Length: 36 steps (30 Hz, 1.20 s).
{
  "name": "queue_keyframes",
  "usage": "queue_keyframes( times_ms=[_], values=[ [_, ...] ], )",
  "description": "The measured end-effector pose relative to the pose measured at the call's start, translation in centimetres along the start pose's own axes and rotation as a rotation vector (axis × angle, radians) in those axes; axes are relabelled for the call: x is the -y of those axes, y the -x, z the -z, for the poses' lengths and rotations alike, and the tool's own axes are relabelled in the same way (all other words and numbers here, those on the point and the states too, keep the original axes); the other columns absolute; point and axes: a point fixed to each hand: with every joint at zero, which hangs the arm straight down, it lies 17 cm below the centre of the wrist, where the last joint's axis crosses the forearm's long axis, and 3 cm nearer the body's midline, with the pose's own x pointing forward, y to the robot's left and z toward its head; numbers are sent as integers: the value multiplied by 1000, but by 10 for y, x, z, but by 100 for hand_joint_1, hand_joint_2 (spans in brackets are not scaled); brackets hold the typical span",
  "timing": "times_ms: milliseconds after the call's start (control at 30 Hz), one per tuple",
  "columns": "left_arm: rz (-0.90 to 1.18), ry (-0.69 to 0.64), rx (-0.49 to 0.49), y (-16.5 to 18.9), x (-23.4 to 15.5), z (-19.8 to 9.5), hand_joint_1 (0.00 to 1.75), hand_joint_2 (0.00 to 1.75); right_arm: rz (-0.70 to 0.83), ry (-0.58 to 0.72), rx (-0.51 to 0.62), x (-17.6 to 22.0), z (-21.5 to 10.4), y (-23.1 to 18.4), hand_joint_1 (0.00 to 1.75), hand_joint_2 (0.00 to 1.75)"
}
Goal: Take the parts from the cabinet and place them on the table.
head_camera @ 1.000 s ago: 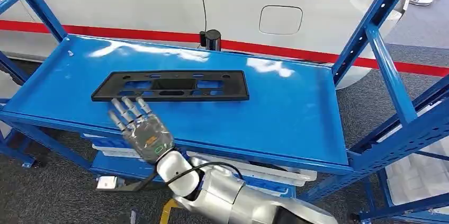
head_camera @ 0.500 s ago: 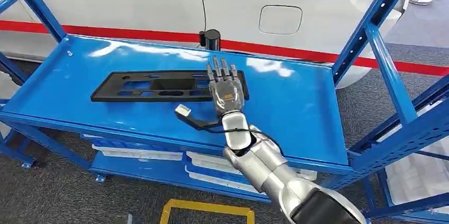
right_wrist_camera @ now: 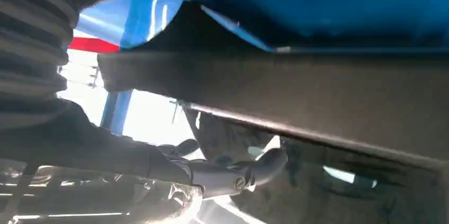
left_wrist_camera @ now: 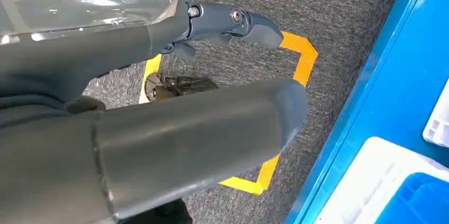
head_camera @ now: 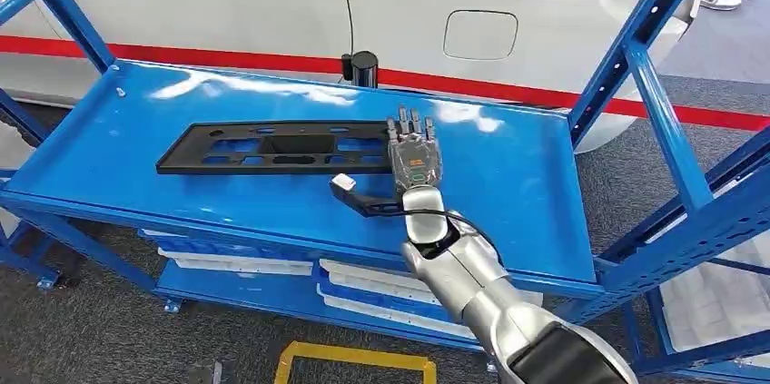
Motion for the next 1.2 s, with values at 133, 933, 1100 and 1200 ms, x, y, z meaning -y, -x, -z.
queue_keyframes(
  times_ms=[133, 933, 1100, 1200],
  values=[
    [0, -6, 0, 0, -3, 0, 0, 0, 17, 9, 36, 1, -4, -16, 161, 175],
    [91, -88, 59, -10, -20, 3, 0, 175, 265, 222, 233, 66, -23, -87, 173, 175],
    [146, -99, 69, -10, -22, 3, 0, 0, 536, 328, 274, 102, -41, -83, 175, 175],
    [169, -97, 72, -10, -22, 3, 0, 0, 685, 425, 286, 129, -61, -68, 173, 175]
  ],
)
